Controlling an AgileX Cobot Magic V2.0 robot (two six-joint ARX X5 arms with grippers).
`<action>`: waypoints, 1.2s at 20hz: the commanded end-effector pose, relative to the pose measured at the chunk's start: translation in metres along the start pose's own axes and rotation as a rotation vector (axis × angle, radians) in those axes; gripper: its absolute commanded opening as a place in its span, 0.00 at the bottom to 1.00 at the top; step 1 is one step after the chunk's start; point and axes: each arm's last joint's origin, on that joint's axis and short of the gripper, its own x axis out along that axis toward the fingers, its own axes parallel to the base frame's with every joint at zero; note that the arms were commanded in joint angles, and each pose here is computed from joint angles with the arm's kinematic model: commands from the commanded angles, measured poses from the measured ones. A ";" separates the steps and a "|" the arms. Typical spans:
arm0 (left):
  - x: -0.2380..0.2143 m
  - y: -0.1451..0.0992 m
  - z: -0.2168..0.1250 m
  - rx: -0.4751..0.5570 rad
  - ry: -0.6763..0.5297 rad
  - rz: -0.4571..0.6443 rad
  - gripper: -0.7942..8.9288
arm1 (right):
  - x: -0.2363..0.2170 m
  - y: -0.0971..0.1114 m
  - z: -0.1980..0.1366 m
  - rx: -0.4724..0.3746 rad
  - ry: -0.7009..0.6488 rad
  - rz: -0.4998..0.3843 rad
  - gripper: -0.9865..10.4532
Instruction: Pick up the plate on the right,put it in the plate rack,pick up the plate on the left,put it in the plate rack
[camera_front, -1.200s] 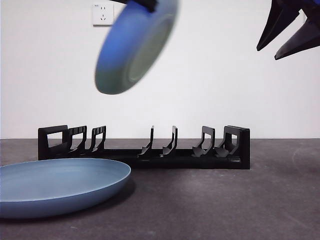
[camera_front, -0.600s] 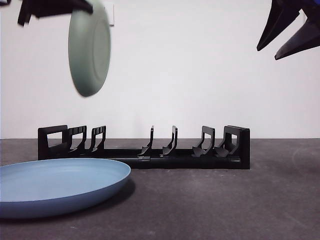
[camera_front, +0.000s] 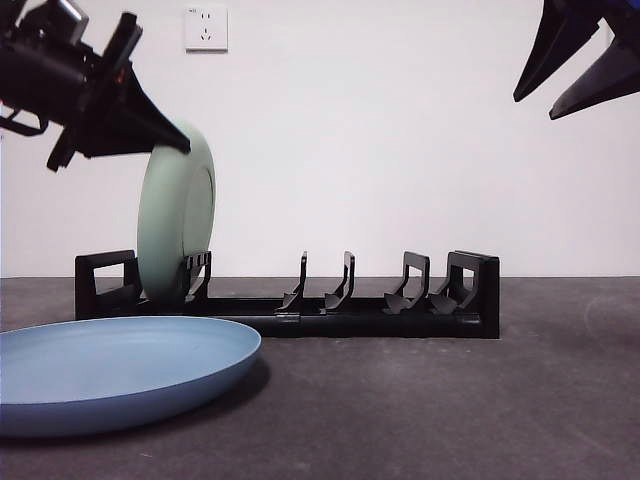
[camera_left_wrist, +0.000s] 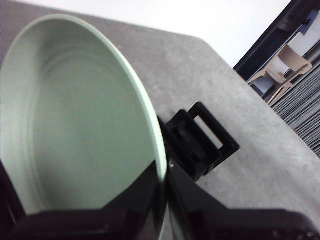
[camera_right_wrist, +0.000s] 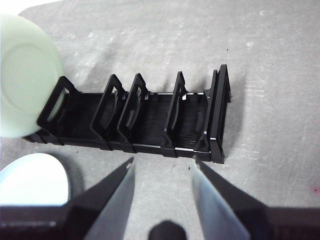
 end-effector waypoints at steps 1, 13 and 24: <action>0.000 0.003 -0.003 -0.004 0.009 0.051 0.07 | 0.001 0.001 0.000 0.010 -0.001 0.004 0.25; -0.005 -0.006 -0.010 -0.029 0.106 -0.047 0.31 | 0.023 0.029 -0.014 -0.015 0.143 0.220 0.25; -0.081 -0.112 0.000 0.391 0.020 -0.006 0.31 | 0.117 0.067 -0.065 0.023 0.443 0.438 0.25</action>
